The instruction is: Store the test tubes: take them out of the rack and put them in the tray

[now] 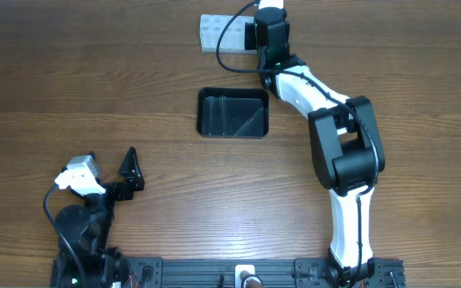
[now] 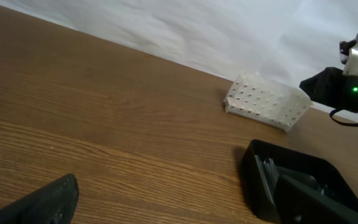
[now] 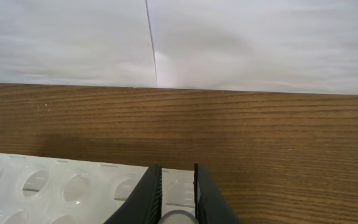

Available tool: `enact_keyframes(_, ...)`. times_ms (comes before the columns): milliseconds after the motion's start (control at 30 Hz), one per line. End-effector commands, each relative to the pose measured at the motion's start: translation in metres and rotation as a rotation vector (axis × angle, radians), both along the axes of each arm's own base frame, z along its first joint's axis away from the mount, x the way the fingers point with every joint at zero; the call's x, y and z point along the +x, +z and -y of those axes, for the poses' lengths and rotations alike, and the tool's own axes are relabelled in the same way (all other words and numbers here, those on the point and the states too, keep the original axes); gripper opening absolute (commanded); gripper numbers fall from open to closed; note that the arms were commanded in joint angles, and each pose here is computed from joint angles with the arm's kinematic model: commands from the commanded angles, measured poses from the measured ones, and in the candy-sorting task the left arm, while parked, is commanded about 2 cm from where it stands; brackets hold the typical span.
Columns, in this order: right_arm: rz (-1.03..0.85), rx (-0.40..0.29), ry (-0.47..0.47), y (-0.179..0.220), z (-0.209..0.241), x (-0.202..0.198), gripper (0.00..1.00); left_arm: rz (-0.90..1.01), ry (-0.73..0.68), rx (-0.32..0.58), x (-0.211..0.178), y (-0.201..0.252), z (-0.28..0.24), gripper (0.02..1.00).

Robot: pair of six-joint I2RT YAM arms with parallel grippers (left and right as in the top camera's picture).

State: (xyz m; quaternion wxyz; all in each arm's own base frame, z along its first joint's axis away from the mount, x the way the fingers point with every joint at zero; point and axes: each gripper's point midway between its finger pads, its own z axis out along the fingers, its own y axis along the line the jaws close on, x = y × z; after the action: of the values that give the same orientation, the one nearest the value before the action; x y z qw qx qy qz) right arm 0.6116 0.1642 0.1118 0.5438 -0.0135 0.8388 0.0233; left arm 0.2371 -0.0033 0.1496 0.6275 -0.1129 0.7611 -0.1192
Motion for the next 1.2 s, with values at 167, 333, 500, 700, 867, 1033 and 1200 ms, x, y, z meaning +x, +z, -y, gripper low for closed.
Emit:
enact_keyframes(167, 0.038, 0.014, -0.006, 0.027, 0.003, 0.004, 0.025, -0.001, -0.014, -0.003, 0.0, -0.002, 0.003, 1.0)
enact_keyframes(333, 0.135, 0.048, -0.003, 0.107, 0.003, -0.004, 0.031, -0.001, -0.014, -0.003, 0.0, -0.002, 0.003, 1.0)
enact_keyframes(500, 0.247, 0.086, 0.006, 0.191, 0.005, -0.026, 0.031, -0.001, -0.014, -0.003, 0.0, -0.002, 0.003, 0.996)
enact_keyframes(700, 0.207, 0.115, 0.016, 0.228, 0.005, -0.065, 0.025, -0.001, -0.014, -0.003, 0.0, -0.002, 0.003, 1.0)
enact_keyframes(867, -0.075, 0.156, -0.012, 0.173, 0.001, -0.099, 0.025, -0.001, -0.014, -0.003, 0.0, -0.002, 0.003, 1.0)
enact_keyframes(1033, -0.38, 0.143, 0.054, 0.104, -0.016, -0.144, 0.027, -0.001, -0.014, -0.003, 0.0, -0.002, 0.003, 1.0)
enact_keyframes(1200, -0.516, 0.122, 0.062, 0.057, -0.025, -0.172, 0.053, -0.001, -0.014, -0.003, 0.0, -0.002, 0.003, 1.0)
